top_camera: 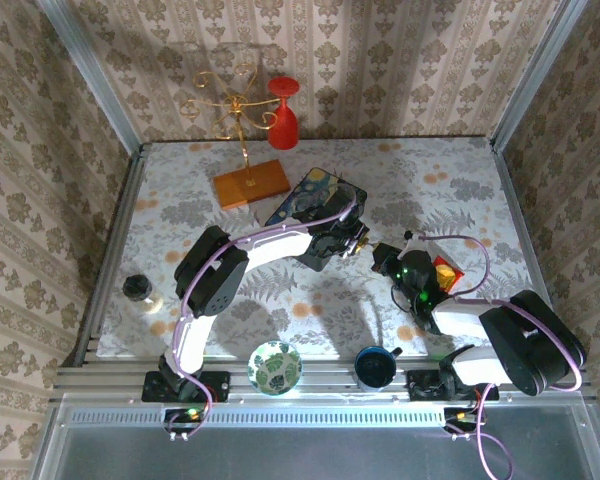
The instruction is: Unlock the padlock with the key
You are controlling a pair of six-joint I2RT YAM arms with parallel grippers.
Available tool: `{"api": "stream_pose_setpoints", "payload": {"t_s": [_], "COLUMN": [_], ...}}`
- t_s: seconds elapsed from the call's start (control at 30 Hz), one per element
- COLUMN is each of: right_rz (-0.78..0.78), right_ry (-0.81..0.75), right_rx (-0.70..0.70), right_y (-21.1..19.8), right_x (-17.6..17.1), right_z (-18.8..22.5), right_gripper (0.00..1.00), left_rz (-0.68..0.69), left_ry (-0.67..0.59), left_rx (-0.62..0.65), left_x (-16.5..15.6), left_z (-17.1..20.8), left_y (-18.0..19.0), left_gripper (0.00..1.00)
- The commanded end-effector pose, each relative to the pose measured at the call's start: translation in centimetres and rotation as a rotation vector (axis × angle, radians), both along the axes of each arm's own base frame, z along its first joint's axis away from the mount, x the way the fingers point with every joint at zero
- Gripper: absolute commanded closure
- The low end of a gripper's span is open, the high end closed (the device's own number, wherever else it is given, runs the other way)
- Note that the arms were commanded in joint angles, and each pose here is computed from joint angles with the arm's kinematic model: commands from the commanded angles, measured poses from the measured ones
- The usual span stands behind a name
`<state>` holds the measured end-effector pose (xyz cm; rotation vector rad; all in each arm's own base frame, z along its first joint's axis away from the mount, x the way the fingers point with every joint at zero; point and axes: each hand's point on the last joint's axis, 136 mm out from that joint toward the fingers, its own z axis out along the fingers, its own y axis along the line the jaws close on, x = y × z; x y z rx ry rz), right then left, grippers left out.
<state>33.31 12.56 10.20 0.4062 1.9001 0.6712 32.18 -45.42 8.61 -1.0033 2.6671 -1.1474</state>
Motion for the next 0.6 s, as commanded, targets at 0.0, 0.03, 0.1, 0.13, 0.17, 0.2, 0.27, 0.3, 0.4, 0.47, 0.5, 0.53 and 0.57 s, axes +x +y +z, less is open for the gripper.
{"api": "stream_pose_setpoints", "payload": {"t_s": [0.0,0.03,0.1,0.13,0.17,0.2,0.27,0.3,0.4,0.47,0.5,0.53,0.57], "right_rz": [-0.025,-0.024,-0.021,-0.02,-0.018,-0.016,-0.013,-0.013,-0.017,-0.023,-0.026,-0.029,-0.031], "right_ry": [-0.033,-0.033,-0.032,-0.032,-0.03,-0.029,-0.024,-0.024,-0.026,-0.023,-0.023,-0.022,-0.023], "right_rx": [-0.025,-0.026,-0.029,-0.031,-0.032,-0.032,-0.035,-0.035,-0.039,-0.044,-0.046,-0.049,-0.048], "right_y": [-0.22,-0.2,-0.15,-0.16,-0.12,-0.06,-0.05,-0.03,-0.09,-0.18,-0.25,-0.3,-0.32], "right_x": [0.48,0.46,0.42,0.42,0.39,0.37,0.3,0.3,0.23,0.2,0.2,0.17,0.19], "right_z": [0.98,0.99,0.98,0.97,0.91,0.91,0.77,0.77,0.74,0.65,0.63,0.58,0.57], "right_gripper": [1.0,1.0,1.0,1.0,1.0,1.0,1.0,1.0,1.0,1.0,1.0,1.0,1.0], "left_rz": [-0.042,-0.044,-0.042,-0.043,-0.043,-0.044,-0.043,-0.041,-0.041,-0.043,-0.042,-0.042,-0.043], "left_ry": [0.06,0.06,0.059,0.059,0.057,0.057,0.056,0.056,0.058,0.057,0.056,0.056,0.054], "left_rx": [-0.096,-0.096,-0.095,-0.095,-0.096,-0.096,-0.096,-0.096,-0.096,-0.097,-0.098,-0.099,-0.099], "left_x": [-1.47,-1.51,-1.47,-1.5,-1.47,-1.5,-1.47,-1.46,-1.51,-1.52,-1.5,-1.5,-1.46], "left_z": [0.37,0.38,0.37,0.37,0.46,0.45,0.46,0.46,0.42,0.47,0.52,0.58,0.6], "left_y": [-2.45,-2.49,-2.46,-2.47,-2.47,-2.47,-2.47,-2.48,-2.52,-2.55,-2.54,-2.58,-2.57], "left_gripper": [0.98,0.98,0.98,0.98,0.98,0.98,0.98,0.99,0.99,0.99,0.99,0.99,0.99]}}
